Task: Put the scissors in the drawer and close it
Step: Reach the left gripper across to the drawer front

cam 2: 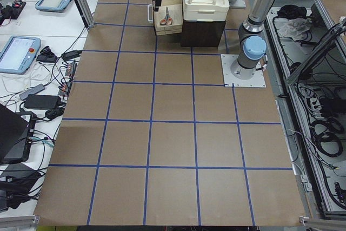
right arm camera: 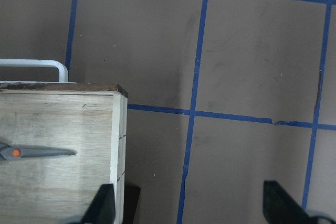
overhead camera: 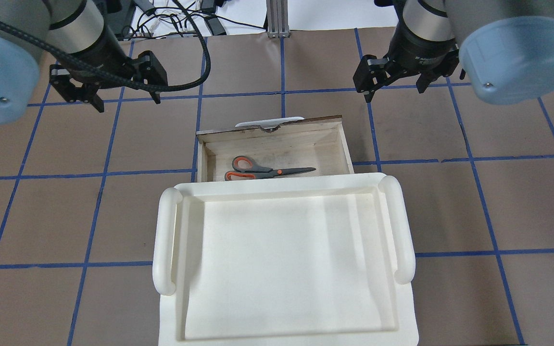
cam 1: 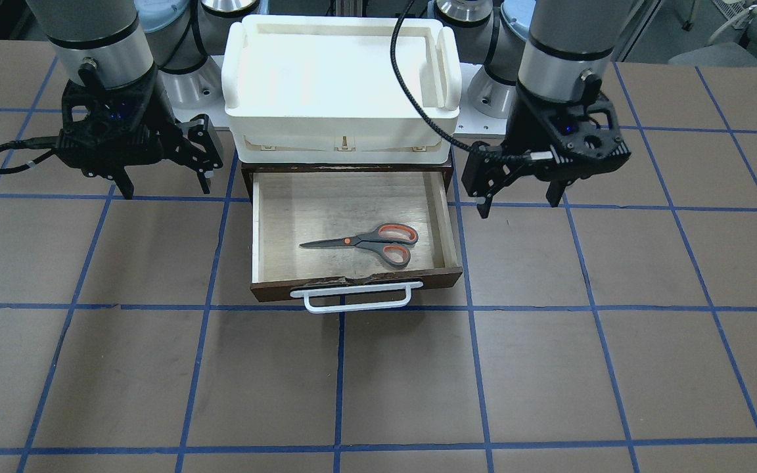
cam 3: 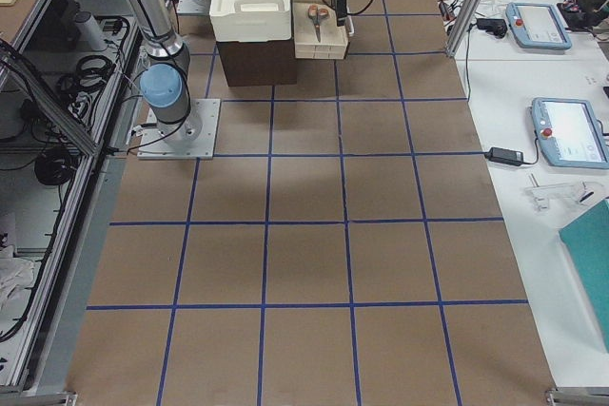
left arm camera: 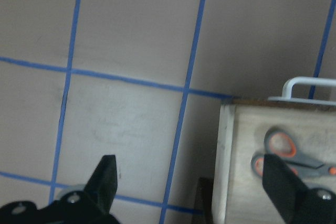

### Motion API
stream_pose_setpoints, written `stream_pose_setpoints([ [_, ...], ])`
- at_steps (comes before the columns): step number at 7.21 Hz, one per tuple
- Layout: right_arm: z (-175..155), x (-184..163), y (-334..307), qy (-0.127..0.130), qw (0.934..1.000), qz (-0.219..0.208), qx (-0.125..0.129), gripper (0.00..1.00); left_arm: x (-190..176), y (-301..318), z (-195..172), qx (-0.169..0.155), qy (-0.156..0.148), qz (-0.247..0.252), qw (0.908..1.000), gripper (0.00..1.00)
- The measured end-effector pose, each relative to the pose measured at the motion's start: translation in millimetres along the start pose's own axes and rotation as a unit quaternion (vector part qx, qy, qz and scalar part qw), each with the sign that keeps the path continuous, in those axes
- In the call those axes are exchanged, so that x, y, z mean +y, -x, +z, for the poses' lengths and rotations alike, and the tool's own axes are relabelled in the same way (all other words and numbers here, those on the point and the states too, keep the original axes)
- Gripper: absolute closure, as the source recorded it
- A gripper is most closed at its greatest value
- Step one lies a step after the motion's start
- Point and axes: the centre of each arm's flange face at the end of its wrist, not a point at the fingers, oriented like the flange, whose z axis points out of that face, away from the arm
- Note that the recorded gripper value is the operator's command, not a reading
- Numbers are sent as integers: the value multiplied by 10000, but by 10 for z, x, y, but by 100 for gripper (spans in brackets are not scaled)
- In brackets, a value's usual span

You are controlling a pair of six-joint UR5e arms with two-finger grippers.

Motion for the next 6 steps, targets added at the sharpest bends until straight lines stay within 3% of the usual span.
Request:
stream_pose_setpoints([
  [3, -7, 6, -49, 8, 10000, 53, 9, 0, -197, -942, 700, 194, -187, -407, 9988, 0],
  [6, -9, 7, -46, -1, 10000, 32, 10, 0, -519, -1451, 1342, 257, -241, -415, 9985, 0],
])
